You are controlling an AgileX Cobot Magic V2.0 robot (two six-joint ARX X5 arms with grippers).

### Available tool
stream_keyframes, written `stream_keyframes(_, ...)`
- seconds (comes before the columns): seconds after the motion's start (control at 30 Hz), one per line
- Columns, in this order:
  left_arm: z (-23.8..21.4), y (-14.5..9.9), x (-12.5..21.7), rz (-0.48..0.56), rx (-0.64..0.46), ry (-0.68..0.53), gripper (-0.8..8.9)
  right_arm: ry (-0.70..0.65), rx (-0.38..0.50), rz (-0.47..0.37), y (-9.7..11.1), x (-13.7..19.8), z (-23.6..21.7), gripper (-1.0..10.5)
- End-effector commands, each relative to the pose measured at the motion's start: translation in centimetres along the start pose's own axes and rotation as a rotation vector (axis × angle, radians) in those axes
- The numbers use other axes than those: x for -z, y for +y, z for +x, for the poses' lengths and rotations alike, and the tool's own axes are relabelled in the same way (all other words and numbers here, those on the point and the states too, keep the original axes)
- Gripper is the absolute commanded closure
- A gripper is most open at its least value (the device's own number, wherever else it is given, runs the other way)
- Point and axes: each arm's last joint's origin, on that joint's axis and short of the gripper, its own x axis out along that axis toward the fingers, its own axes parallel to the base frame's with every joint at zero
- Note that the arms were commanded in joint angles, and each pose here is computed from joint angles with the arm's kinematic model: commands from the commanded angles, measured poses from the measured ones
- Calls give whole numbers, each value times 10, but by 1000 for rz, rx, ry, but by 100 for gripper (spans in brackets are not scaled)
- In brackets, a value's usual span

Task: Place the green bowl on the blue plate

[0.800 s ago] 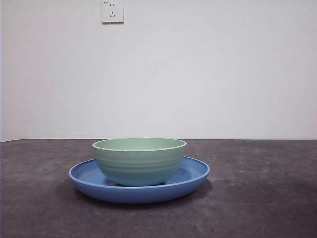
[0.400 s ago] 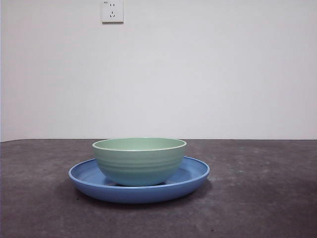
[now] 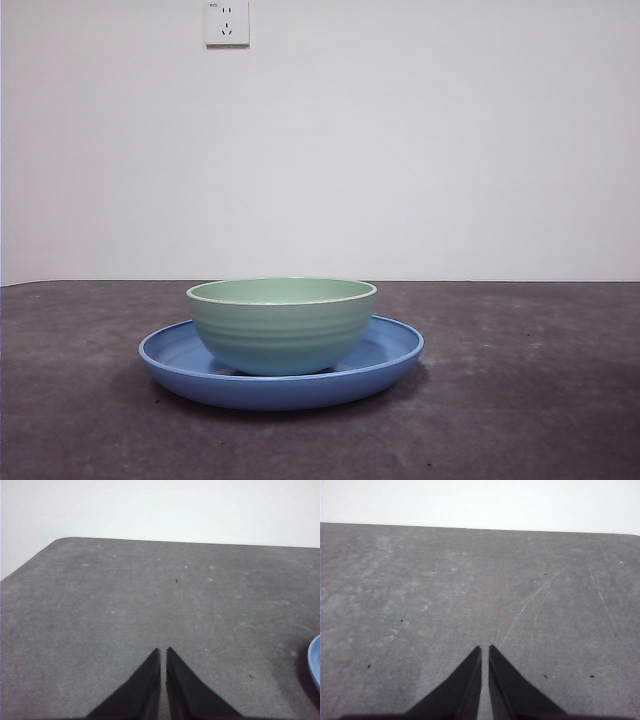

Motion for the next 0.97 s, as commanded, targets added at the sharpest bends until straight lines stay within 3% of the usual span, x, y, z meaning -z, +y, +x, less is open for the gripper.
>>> stream_keyframes(0.03, 2, 0, 5, 5, -3, 6, 794, -5, 1, 10, 0, 1, 1, 924)
stream_keyframes(0.97, 2, 0, 5, 5, -3, 6, 793, -5, -11, 8, 1, 1, 1, 924)
